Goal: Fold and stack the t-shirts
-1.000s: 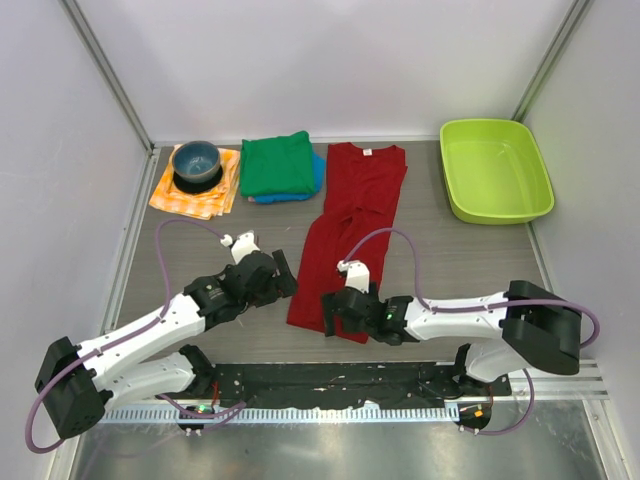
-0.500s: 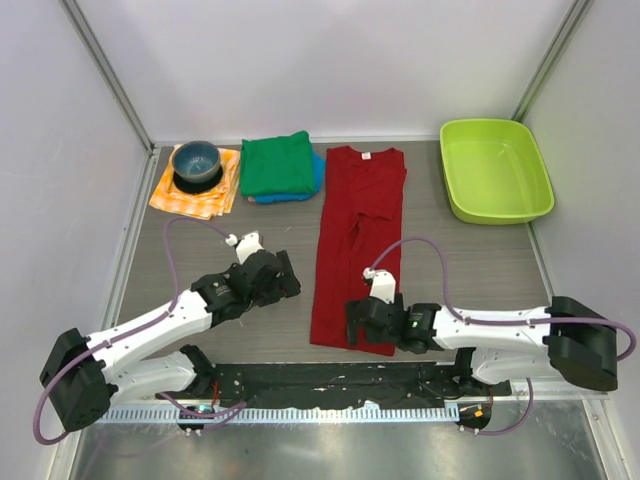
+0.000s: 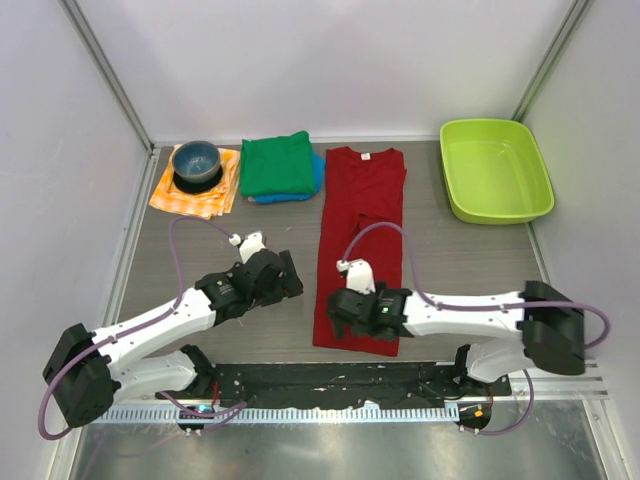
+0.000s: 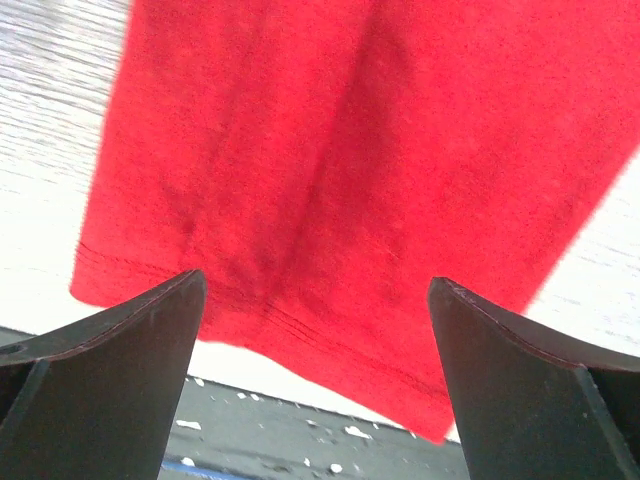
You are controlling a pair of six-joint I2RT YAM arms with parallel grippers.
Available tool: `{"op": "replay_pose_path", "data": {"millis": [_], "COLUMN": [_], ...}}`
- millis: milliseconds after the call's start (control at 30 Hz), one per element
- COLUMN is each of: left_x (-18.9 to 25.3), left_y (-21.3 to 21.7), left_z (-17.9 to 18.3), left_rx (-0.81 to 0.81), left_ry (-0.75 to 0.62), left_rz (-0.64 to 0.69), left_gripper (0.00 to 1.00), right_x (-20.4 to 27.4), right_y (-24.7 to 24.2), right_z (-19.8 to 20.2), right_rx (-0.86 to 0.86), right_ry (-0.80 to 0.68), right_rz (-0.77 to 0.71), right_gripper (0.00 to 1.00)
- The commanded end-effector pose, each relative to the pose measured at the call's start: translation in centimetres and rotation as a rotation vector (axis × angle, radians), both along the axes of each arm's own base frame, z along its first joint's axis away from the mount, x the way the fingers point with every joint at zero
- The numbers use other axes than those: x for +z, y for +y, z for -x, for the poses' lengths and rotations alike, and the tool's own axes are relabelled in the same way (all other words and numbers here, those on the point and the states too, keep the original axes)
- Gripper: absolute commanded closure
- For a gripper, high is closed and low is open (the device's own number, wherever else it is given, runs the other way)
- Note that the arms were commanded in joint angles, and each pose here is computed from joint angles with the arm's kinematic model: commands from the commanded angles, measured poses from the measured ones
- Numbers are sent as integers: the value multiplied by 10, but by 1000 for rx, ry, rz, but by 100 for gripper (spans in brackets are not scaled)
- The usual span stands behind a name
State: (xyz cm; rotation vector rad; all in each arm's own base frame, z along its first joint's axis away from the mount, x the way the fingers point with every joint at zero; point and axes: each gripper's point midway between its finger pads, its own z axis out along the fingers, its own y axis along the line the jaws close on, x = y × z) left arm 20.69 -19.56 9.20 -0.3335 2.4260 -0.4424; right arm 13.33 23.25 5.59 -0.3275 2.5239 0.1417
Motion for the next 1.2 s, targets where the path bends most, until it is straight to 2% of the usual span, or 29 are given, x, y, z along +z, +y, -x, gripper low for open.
{"op": "replay_pose_path", "data": {"millis": [0, 167, 200, 333, 400, 967, 1133, 1167], "left_x": [18, 18, 19, 16, 13, 10, 11, 11], "left_y": [-5, 4, 6, 9, 10, 9, 8, 7], "left_z": [-8, -3, -2, 0, 1, 2, 1, 1], "left_rx": [7, 18, 22, 28, 28, 19, 17, 16], "left_ry": [-52, -64, -70, -71, -64, -64, -65, -65], "left_rz": [46, 45, 47, 48, 44, 48, 46, 49], "left_gripper": [0, 0, 0, 0, 0, 0, 0, 0], "right_x": [7, -6, -6, -6, -4, -28, -31, -30], "right_y": [36, 57, 58, 61, 64, 55, 53, 53], "right_z": [-15, -19, -20, -21, -22, -6, -4, -5], "right_rx": [86, 125, 125, 133, 135, 149, 145, 147], "right_ry": [-69, -62, -66, -88, -101, -67, -59, -62], "right_rz": [49, 115, 125, 179, 206, 298, 301, 301], "right_gripper": [0, 13, 19, 32, 42, 59, 75, 83]}}
